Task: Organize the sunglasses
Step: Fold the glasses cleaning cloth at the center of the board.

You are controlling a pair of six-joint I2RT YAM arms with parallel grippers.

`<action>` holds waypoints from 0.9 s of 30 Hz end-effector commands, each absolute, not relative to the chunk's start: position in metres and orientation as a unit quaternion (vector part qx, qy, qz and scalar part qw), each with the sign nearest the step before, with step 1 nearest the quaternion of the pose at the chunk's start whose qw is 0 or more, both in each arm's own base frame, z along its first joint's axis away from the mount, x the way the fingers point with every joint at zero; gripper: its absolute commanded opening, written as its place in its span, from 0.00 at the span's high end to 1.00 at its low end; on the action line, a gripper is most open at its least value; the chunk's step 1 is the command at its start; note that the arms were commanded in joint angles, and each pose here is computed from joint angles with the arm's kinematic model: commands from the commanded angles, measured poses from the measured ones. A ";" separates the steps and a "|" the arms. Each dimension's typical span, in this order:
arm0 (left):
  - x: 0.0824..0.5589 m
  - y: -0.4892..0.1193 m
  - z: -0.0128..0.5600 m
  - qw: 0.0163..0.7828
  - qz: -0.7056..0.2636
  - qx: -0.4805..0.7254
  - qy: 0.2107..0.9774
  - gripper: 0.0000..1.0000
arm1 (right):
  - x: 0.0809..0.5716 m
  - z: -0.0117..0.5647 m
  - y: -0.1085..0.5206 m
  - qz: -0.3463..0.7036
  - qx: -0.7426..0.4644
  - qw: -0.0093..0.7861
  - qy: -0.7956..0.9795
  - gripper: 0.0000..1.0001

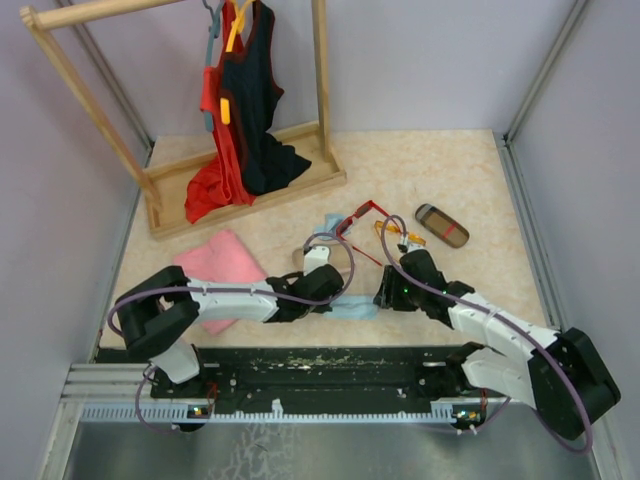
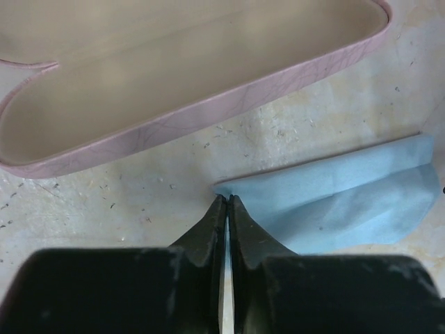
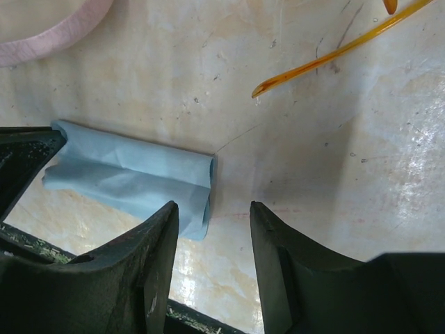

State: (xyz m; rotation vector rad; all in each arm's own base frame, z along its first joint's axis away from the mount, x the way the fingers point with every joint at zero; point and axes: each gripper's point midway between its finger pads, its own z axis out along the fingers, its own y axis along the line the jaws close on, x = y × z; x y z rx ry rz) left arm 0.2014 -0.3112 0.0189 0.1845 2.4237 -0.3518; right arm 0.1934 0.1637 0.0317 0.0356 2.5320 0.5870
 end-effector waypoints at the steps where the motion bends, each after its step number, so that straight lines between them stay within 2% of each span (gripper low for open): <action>1: 0.172 -0.268 -0.030 0.272 -0.057 0.107 0.955 0.96 | 0.214 0.052 0.172 0.227 0.011 0.294 0.928 0.54; 3: 0.171 -0.267 -0.029 0.274 -0.058 0.108 0.954 1.00 | 0.216 0.053 0.174 0.226 0.011 0.295 0.928 0.53; 8: 0.169 -0.264 -0.025 0.280 -0.061 0.110 0.952 1.00 | 0.220 0.050 0.179 0.207 0.005 0.291 0.934 0.50; 17: 0.168 -0.263 -0.020 0.287 -0.064 0.112 0.949 0.98 | 0.221 0.033 0.186 0.166 -0.013 0.269 0.949 0.52; 19: 0.170 -0.266 -0.017 0.291 -0.068 0.111 0.948 0.89 | 0.221 0.033 0.190 0.161 -0.021 0.267 0.950 0.53; 24: 0.174 -0.268 -0.011 0.301 -0.071 0.108 0.945 0.59 | 0.218 0.029 0.189 0.141 -0.031 0.253 0.957 0.57; 27: 0.177 -0.268 -0.012 0.303 -0.064 0.106 0.945 0.51 | 0.216 0.027 0.187 0.131 -0.033 0.248 0.959 0.58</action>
